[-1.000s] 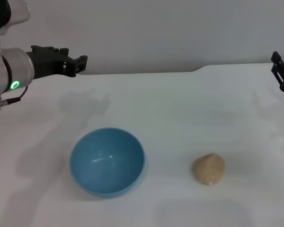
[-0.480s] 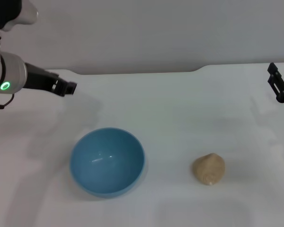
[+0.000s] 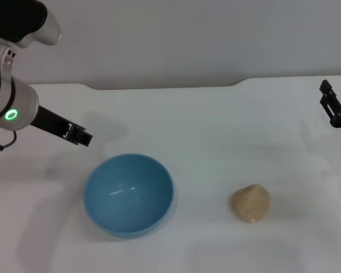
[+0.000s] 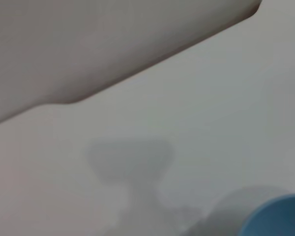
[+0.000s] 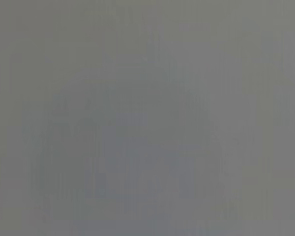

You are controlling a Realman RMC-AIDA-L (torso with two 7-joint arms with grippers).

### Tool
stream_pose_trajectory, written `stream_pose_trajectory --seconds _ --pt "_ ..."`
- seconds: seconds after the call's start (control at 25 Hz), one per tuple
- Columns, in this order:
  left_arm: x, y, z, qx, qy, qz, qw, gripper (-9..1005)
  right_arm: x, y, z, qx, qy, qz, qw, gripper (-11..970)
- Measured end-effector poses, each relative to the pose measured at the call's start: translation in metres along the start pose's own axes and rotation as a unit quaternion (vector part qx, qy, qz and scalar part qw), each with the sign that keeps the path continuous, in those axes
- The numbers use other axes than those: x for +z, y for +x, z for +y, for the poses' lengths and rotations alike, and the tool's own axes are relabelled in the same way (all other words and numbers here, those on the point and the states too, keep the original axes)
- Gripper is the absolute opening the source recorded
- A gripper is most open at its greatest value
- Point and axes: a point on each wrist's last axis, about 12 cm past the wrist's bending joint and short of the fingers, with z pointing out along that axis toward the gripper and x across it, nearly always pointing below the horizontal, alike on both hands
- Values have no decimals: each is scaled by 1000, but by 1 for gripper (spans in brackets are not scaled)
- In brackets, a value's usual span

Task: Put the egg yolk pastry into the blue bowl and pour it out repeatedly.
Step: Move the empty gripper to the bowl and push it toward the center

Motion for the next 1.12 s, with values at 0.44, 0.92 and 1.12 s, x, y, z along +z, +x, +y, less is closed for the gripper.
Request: stream_pose_trajectory --seconds 0.44,0.92,1.12 --pt "10 12 -4 -16 21 44 999 568 3 -1 0 -1 -2 2 1000 496" --pt "20 16 -10 -28 64 71 995 750 3 -1 -1 -3 -1 2 1000 496" --pt "32 16 -12 -32 71 89 993 750 1 -1 -2 -3 0 1 1000 496"
